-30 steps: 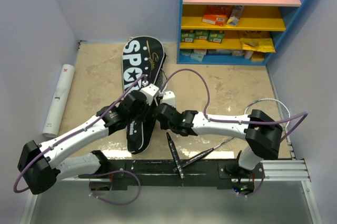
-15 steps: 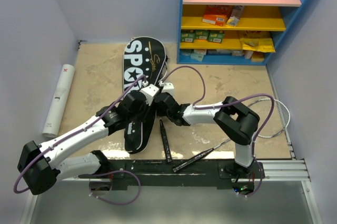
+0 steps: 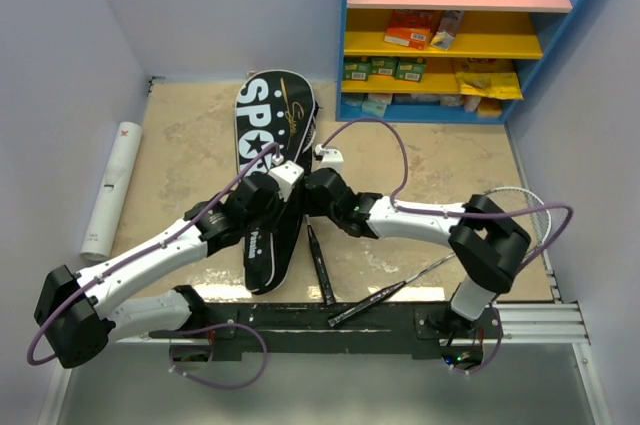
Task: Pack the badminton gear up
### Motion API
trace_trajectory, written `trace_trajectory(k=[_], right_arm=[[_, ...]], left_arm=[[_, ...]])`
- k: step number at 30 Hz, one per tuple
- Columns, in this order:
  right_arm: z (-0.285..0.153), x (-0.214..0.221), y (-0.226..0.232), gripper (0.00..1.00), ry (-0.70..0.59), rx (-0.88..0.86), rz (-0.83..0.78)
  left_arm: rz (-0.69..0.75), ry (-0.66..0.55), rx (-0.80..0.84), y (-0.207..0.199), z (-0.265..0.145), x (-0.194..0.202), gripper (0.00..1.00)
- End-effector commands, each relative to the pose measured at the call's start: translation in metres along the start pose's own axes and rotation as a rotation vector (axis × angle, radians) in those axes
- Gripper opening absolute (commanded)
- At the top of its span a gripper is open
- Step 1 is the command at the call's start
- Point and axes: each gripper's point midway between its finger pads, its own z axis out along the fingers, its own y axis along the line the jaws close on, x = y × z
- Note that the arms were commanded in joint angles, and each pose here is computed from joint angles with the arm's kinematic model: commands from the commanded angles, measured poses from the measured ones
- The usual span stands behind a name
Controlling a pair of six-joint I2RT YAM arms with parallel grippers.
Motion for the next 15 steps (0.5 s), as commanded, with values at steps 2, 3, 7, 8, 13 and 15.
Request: trace_trajectory(k=[2,3,7,8,13,15], right_arm=[[-0.042,0.031,-0.027,0.58,0.117,0.101,-0.069],[-0.051,0.042,-0.029,0.58,0.152,0.119,-0.102],[-0.076,0.069,-0.021,0.60,0.213,0.114,-0.184],[-0.080,0.074,-0.018,0.61,0.228,0.106,-0.192],[-0.090,0.104,-0.013,0.63,0.279,0.095,-0.204],[-0.088,0.118,-0.017,0.63,0.305,0.095,-0.198]], left_arm=[[0.002,-0.047,0.004,-0.002,0.004,-0.014,0.00],[0.002,-0.045,0.003,-0.001,0.004,-0.015,0.00],[-0.001,-0.040,0.001,-0.001,0.006,-0.014,0.00],[0.000,-0.039,0.000,0.000,0.006,-0.014,0.00],[-0.005,-0.038,-0.002,0.001,0.006,-0.014,0.00],[-0.003,-0.037,-0.004,0.001,0.005,-0.013,0.00]])
